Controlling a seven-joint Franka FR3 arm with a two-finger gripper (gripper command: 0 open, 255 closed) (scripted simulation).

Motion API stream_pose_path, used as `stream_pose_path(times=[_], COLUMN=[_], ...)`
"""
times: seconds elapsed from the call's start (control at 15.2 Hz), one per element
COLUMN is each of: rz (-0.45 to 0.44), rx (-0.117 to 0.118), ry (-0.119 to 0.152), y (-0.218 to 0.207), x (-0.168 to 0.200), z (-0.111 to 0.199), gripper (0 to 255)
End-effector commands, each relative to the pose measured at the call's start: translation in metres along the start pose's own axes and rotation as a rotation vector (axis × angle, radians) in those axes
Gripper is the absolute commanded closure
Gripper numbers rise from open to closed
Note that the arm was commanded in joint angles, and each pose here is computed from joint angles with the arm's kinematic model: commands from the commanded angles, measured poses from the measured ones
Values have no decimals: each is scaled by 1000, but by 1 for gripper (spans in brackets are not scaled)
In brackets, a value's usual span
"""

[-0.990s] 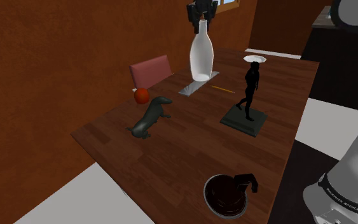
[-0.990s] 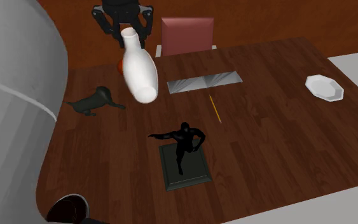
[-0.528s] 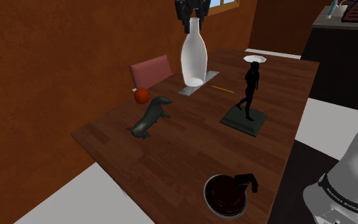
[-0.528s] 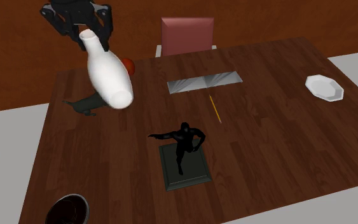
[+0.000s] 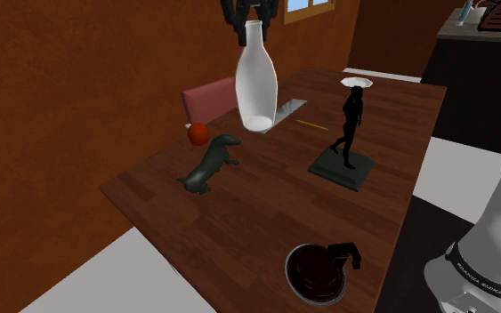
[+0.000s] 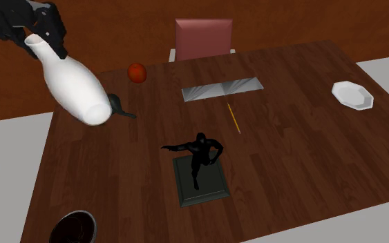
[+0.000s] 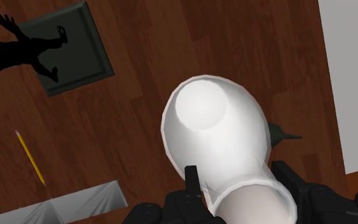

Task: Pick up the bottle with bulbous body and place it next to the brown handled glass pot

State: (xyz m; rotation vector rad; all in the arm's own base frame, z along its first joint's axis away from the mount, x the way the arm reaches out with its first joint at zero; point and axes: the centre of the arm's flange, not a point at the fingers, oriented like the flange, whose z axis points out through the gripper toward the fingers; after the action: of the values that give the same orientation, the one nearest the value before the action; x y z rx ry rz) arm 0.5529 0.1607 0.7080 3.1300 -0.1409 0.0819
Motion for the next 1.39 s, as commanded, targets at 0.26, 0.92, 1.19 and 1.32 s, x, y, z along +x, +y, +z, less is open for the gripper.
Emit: stream_pose_path(times=[0.26,0.92,1.19,1.32], rz=[1,1,1,1], rx=[0,0,0,0], ry=[0,0,0,0], y=[-69,-164,-165,-165], x=[-34,-80,-81,-82], z=[-20,-36,-15,-4], gripper=[255,255,255,255])
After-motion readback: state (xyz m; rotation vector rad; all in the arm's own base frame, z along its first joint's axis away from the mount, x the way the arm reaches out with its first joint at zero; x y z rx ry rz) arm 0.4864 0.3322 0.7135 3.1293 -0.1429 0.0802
